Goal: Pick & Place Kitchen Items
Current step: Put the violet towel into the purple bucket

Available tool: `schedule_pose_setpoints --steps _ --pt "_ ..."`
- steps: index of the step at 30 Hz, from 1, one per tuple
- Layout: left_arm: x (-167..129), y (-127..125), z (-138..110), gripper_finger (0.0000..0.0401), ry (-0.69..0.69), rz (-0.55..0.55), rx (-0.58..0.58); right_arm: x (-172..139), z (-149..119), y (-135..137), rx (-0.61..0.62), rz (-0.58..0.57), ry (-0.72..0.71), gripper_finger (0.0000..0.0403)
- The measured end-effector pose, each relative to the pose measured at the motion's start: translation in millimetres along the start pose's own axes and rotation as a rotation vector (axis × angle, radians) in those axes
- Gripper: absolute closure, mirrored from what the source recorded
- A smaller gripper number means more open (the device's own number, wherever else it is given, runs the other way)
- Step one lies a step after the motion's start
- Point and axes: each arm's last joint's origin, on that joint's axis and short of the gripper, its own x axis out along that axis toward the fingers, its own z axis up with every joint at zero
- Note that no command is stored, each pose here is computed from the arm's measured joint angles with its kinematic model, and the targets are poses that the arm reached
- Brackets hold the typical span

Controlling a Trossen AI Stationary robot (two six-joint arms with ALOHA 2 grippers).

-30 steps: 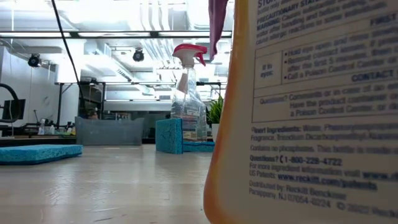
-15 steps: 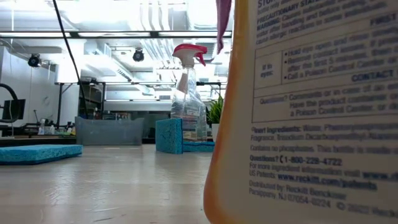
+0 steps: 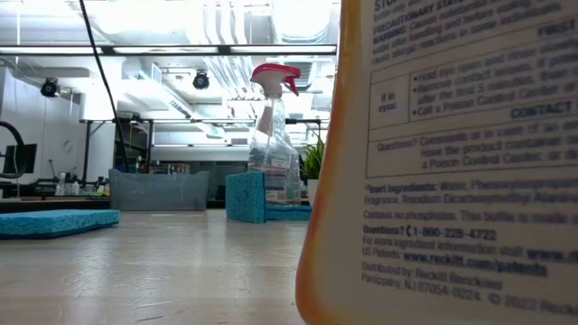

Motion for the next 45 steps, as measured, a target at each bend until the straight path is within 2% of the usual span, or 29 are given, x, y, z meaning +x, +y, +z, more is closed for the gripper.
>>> schedule_pose_setpoints --steps 5,9,24,26,29,32,35,36,40,45 --pt "13.2 3.2 -18.5 0.0401 -0.014 0.037 -0.001 7.0 -4.5 -5.5 0.012 0.008 0.006 0.0060" --pt "21.4 6.3 -32.4 0.0401 -0.015 0.063 -0.005 10.9 -5.9 -8.3 0.026 -0.058 0.021 0.0060" --pt "24.6 7.8 -37.5 0.0401 -0.031 0.039 -0.041 36.2 -15.8 -17.7 0.056 -0.196 0.065 0.0068" --pt "24.6 7.8 -37.7 0.0401 -0.030 0.039 -0.041 41.0 -18.1 -17.0 0.052 -0.215 0.081 0.0088" --pt "24.7 7.5 -38.6 0.0401 -0.021 0.035 -0.039 47.5 -20.0 -15.6 0.044 -0.244 0.098 0.0145" --pt "24.6 6.6 -40.9 0.0401 0.000 0.026 -0.034 51.1 -21.3 -15.1 0.028 -0.265 0.110 0.0234" --pt "24.5 6.0 -42.2 0.0401 0.014 0.020 -0.029 50.3 -22.5 -14.7 0.014 -0.270 0.117 0.0345" --pt "24.4 5.3 -42.5 0.0401 0.019 0.014 -0.020 49.0 -23.6 -14.4 0.000 -0.266 0.128 0.0363" --pt "20.9 3.2 -39.6 0.0387 0.042 -0.043 -0.006 44.3 -24.4 -13.4 -0.006 -0.257 0.133 0.0373" --pt "5.7 9.0 -25.9 0.0341 0.137 -0.095 0.008 35.3 -22.8 -10.3 -0.009 -0.225 0.113 0.0385"
